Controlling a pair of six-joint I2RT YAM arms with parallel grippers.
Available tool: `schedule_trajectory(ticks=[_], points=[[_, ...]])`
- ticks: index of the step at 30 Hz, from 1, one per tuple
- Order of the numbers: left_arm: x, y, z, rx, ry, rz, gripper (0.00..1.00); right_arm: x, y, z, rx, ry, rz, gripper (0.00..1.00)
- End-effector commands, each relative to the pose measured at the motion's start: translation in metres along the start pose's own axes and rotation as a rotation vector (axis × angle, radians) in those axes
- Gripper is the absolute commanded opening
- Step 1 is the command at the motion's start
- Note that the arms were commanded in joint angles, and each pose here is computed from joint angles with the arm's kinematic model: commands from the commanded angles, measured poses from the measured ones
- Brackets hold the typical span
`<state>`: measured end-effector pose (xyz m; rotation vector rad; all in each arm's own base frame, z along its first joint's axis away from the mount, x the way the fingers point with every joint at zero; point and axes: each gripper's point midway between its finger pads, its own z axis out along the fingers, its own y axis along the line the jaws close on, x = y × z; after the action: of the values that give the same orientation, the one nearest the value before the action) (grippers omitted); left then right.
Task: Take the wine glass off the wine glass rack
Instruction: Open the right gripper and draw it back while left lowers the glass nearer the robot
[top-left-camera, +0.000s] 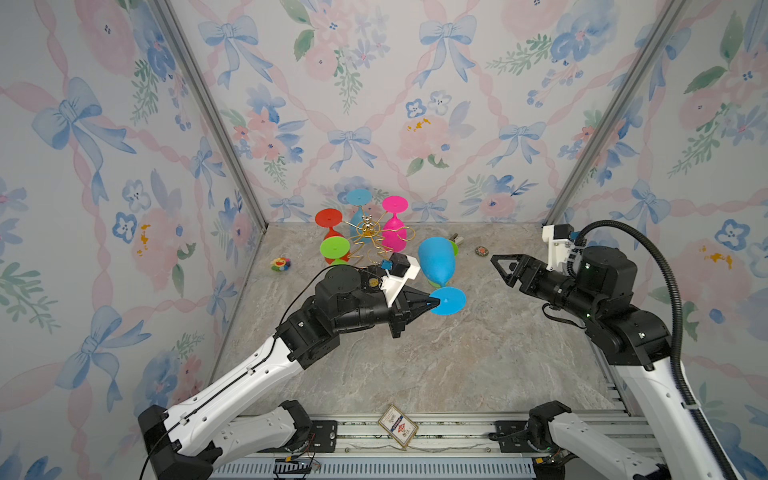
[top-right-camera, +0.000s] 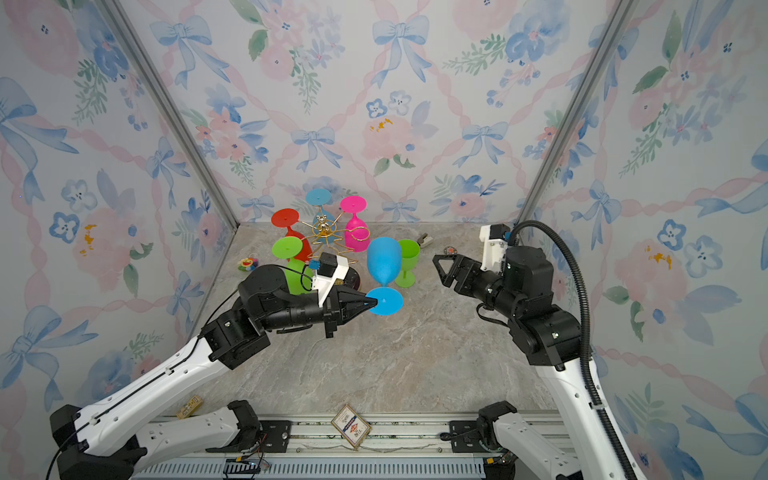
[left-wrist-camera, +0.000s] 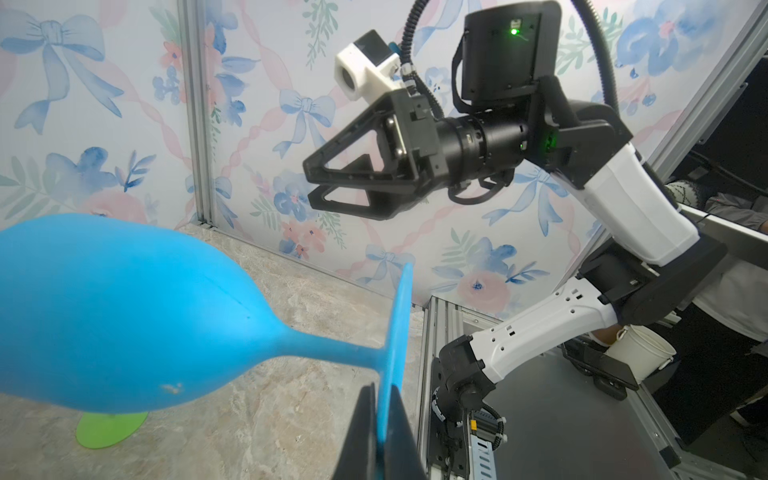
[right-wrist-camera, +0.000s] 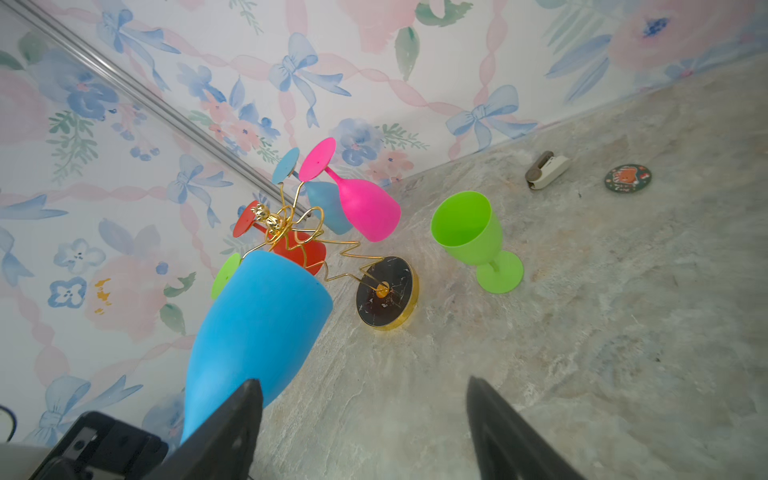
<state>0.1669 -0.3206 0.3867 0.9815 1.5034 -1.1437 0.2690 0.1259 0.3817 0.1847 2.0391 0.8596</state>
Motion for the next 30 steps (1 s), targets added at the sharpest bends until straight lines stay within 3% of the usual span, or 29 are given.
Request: schedule_trajectory(ticks=[1,6,17,21,25,30], points=[[0.015,0.002,0.001,-0.092,0.056,0.176,0.0,0.002,-0.004,-0.004,0.034,0.075,0.109,0.79],[0.039,0.01,0.004,-0.229,0.135,0.342,0.0,-0.001,0.002,0.0,0.014,0.117,0.152,0.79],[0.087,0.022,0.008,-0.399,0.315,0.662,0.0,0.025,-0.004,0.017,0.019,0.282,0.226,0.78],[0.096,0.025,0.007,-0.429,0.356,0.729,0.0,0.033,-0.004,0.027,0.015,0.328,0.259,0.76],[0.102,0.028,0.004,-0.469,0.393,0.79,0.0,0.039,0.007,0.032,0.004,0.384,0.237,0.76],[0.123,0.031,-0.001,-0.534,0.51,0.969,0.0,0.042,0.023,0.034,0.001,0.457,0.186,0.76]])
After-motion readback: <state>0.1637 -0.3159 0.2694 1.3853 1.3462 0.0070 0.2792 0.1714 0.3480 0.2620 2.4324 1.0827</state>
